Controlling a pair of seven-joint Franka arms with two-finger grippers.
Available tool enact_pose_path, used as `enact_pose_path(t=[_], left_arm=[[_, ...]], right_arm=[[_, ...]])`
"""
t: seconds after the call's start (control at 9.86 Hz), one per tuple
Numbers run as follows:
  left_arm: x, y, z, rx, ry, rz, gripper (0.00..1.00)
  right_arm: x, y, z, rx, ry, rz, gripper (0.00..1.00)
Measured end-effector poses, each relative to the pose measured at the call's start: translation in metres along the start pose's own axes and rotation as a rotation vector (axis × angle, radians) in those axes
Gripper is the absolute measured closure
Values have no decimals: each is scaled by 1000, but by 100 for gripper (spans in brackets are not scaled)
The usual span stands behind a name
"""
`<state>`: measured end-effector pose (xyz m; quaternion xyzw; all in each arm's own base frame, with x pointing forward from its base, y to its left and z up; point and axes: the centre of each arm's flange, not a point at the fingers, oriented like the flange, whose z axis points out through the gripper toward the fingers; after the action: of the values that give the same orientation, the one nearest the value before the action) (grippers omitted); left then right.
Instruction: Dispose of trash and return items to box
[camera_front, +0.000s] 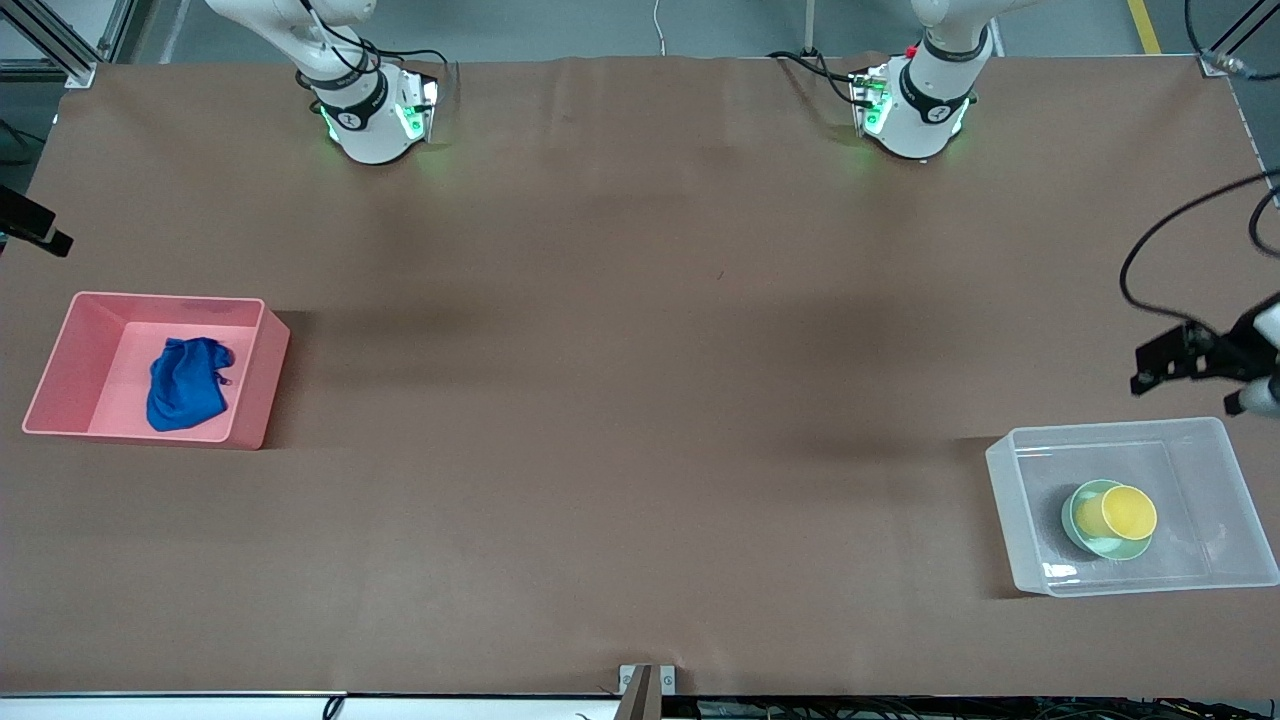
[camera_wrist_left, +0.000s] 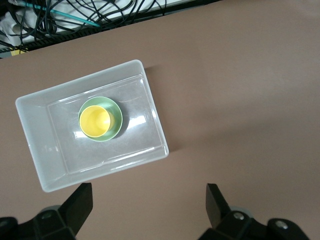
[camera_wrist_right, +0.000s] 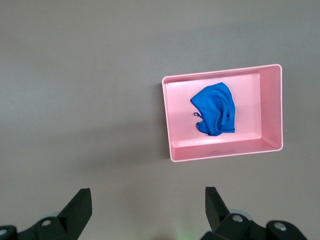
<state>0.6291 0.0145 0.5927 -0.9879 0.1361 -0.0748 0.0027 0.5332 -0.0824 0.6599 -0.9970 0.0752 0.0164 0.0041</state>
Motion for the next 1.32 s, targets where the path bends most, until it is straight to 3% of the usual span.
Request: enact_pose_path(t=[0.2, 0.61, 1.32], left_arm=[[-14, 44, -39, 18, -39, 16, 0], [-53, 46, -85, 5, -85, -78, 0], [-60, 62, -76, 3, -115, -172, 0]], right_arm=[[0, 0, 0, 0, -3, -7, 0], [-1, 0, 0, 0, -5, -7, 0], [-1, 1, 0, 0, -5, -5, 0]])
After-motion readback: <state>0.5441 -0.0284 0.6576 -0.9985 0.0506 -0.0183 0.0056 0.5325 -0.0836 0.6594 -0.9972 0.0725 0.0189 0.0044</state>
